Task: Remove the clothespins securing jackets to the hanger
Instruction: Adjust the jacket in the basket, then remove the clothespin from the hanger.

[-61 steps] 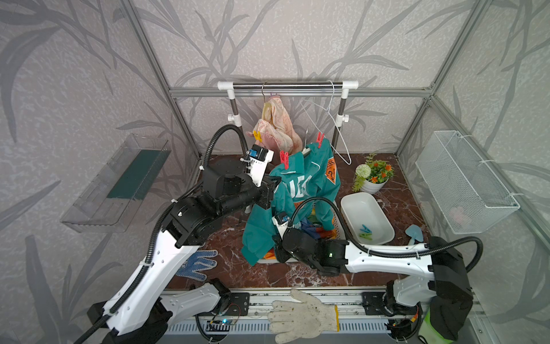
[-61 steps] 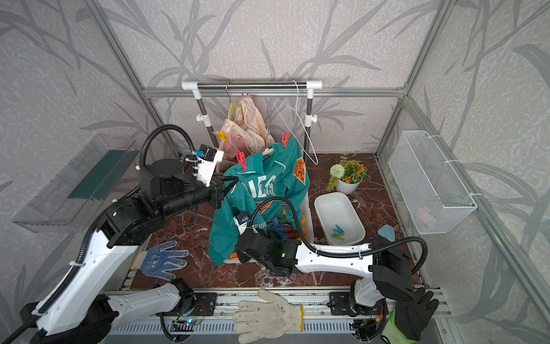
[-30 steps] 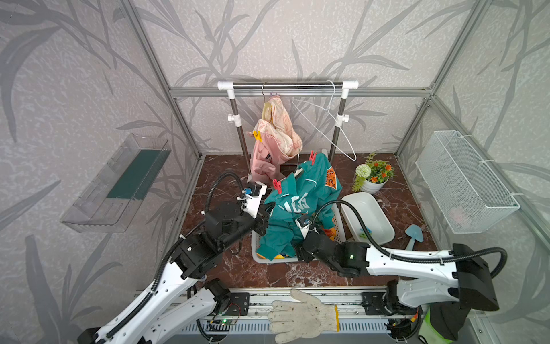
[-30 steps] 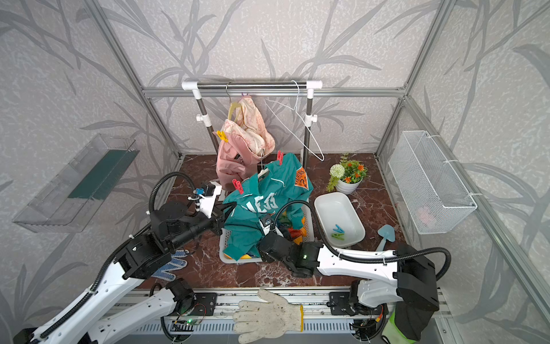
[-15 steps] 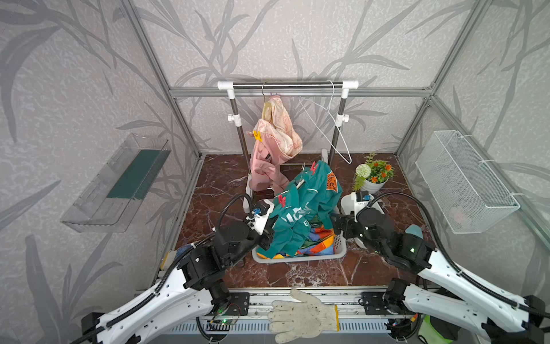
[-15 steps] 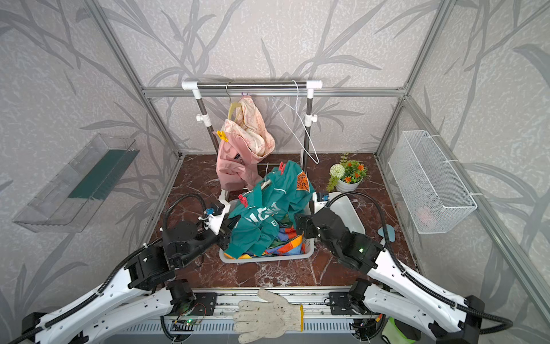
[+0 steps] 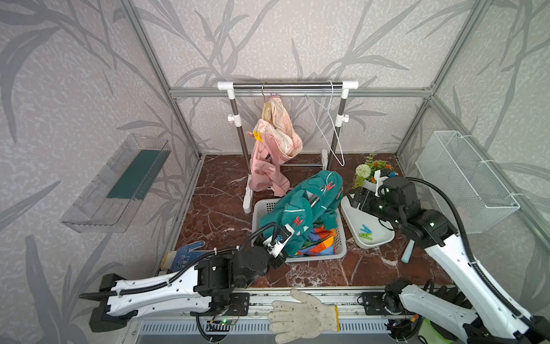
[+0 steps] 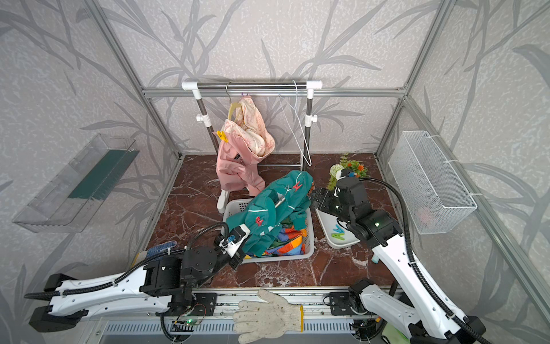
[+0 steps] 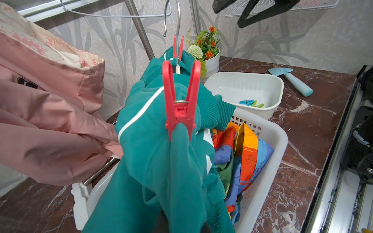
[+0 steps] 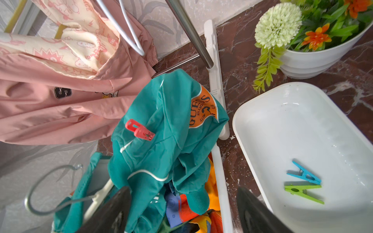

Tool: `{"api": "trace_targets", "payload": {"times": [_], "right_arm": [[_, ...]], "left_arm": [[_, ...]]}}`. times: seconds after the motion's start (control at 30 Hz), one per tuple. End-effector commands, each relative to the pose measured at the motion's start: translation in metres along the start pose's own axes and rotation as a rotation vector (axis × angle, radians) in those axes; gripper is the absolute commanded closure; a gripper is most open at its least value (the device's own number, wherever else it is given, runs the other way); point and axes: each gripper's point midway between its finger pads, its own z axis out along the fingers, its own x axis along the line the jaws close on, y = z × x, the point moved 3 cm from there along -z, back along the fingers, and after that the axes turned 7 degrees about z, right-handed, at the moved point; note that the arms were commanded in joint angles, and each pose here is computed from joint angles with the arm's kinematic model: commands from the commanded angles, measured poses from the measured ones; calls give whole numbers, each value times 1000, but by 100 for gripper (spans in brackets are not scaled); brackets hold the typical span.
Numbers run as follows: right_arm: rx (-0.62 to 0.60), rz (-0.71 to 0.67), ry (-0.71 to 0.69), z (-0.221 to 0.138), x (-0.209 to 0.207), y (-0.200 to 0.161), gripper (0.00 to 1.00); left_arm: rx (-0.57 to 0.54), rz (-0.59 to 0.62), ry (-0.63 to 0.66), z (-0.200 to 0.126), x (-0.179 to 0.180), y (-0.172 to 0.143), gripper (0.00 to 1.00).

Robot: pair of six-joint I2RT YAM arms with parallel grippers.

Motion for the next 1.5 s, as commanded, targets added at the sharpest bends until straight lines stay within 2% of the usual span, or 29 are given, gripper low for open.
{"api": "trace_targets", "payload": {"times": [0.0,0.17,0.5,0.67,0.93,1.13,1.47], "right_arm": [[118,105,-6,5,-2,-7,21],[178,189,-3,17,-2,-7,31],[185,232,-36,29,-8,-9,35],[186,240,-31,30,-7,-9,35],[199,251,-58,44,-12,-11,42],[195,258,-82,52,-17,-10,47],[247,295,-85,67,-21,-20,62]], "left_arm": [[-12,57,76,1,-1,4,100],[-9,112,82,2,-13,4,100],[19,236,55,6,-30,-1,100],[19,262,52,5,-32,0,100],[28,338,42,7,-43,2,100],[10,329,53,5,-42,6,100],[23,369,70,9,-48,6,100]]}}
